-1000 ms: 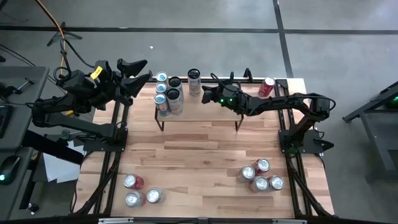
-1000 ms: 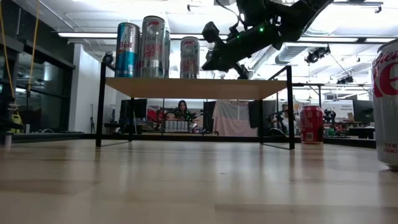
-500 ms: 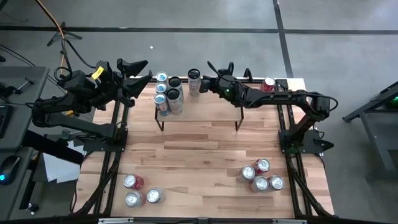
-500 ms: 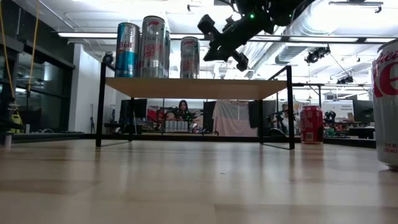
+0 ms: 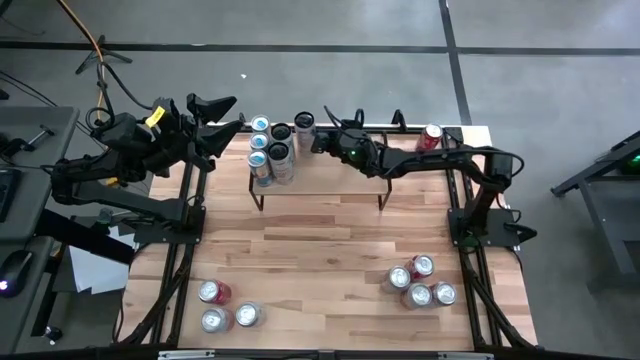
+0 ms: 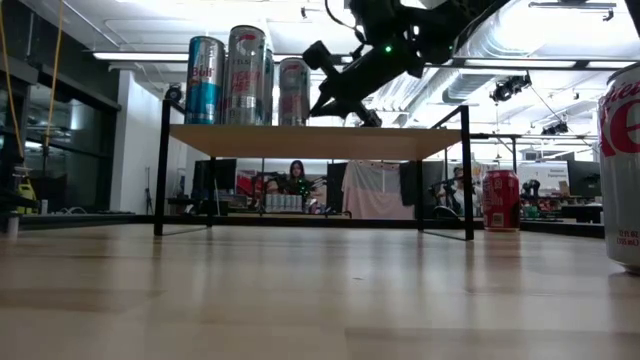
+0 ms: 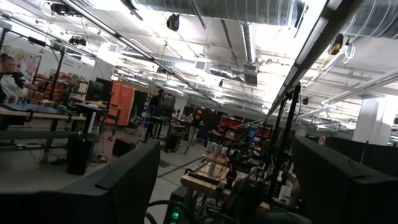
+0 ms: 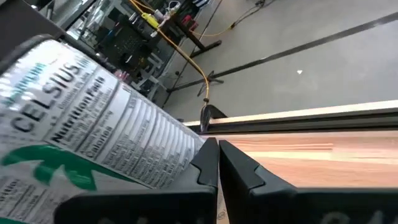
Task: Place canned beverage on shelf
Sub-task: Put the white-pink soda can aligned with the other white-pink soda cans on the shelf, then put the top red-white soda can on the shelf
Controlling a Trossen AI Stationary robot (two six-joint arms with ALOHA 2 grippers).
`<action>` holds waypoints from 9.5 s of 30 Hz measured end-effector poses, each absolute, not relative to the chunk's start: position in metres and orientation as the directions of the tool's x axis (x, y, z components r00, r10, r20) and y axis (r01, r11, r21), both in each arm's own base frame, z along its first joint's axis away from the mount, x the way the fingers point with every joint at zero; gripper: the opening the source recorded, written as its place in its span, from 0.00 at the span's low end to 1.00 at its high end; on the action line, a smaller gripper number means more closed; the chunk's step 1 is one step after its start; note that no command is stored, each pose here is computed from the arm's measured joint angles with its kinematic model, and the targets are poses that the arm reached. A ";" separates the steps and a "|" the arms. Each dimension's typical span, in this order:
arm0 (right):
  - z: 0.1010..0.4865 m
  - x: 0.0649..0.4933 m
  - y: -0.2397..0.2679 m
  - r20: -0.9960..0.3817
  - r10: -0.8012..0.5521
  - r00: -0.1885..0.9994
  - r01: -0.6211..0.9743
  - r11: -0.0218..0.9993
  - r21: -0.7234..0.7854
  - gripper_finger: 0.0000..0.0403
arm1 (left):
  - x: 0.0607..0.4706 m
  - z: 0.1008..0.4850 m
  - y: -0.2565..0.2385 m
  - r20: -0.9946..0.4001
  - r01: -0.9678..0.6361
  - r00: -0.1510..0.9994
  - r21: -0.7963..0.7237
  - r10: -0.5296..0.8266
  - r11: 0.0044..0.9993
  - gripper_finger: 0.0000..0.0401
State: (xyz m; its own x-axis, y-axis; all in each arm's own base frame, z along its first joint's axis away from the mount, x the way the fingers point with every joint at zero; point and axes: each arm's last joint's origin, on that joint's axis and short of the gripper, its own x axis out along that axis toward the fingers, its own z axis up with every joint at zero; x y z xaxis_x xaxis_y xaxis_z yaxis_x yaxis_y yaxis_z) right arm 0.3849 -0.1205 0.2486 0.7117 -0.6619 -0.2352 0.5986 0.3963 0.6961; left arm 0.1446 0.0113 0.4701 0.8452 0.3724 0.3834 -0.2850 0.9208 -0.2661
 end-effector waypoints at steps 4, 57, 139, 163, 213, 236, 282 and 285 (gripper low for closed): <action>0.252 0.397 -0.121 -0.220 -0.656 0.722 0.584 0.407 0.702 0.00 | 0.145 0.470 0.011 0.383 -0.285 0.845 -0.266 0.372 0.921 0.76; 0.272 0.411 -0.115 -0.222 -0.616 0.756 0.595 0.503 0.627 0.00 | 0.145 0.470 0.011 0.383 -0.282 0.845 -0.272 0.372 0.920 0.76; 0.418 0.262 -0.027 -0.252 -0.151 0.956 0.222 0.933 0.283 0.00 | 0.131 0.337 -0.002 0.234 -0.078 0.956 -0.374 0.175 0.924 0.76; 0.396 0.245 -0.034 -0.502 -0.237 0.831 0.370 0.911 0.183 0.23 | 0.131 0.334 0.000 0.200 -0.194 0.946 -0.278 0.254 0.941 0.76; 0.242 0.157 -0.275 -0.894 -0.296 -0.338 0.847 -0.510 -0.151 0.72 | 0.107 0.379 0.046 0.169 -0.469 0.822 -0.341 0.544 0.815 0.76; 0.219 0.167 -0.268 -0.957 -0.225 -0.186 0.918 -0.388 -0.087 0.72 | 0.110 0.378 0.047 0.157 -0.484 0.820 -0.324 0.551 0.813 0.76; 0.260 0.166 -0.241 -0.984 -0.167 -0.060 0.998 -0.004 -0.060 0.72 | 0.110 0.379 0.047 0.165 -0.489 0.815 -0.318 0.555 0.812 0.76; 0.280 0.158 -0.231 -0.972 -0.234 -0.029 0.999 0.013 -0.033 0.72 | 0.110 0.379 0.047 0.165 -0.490 0.815 -0.318 0.556 0.812 0.76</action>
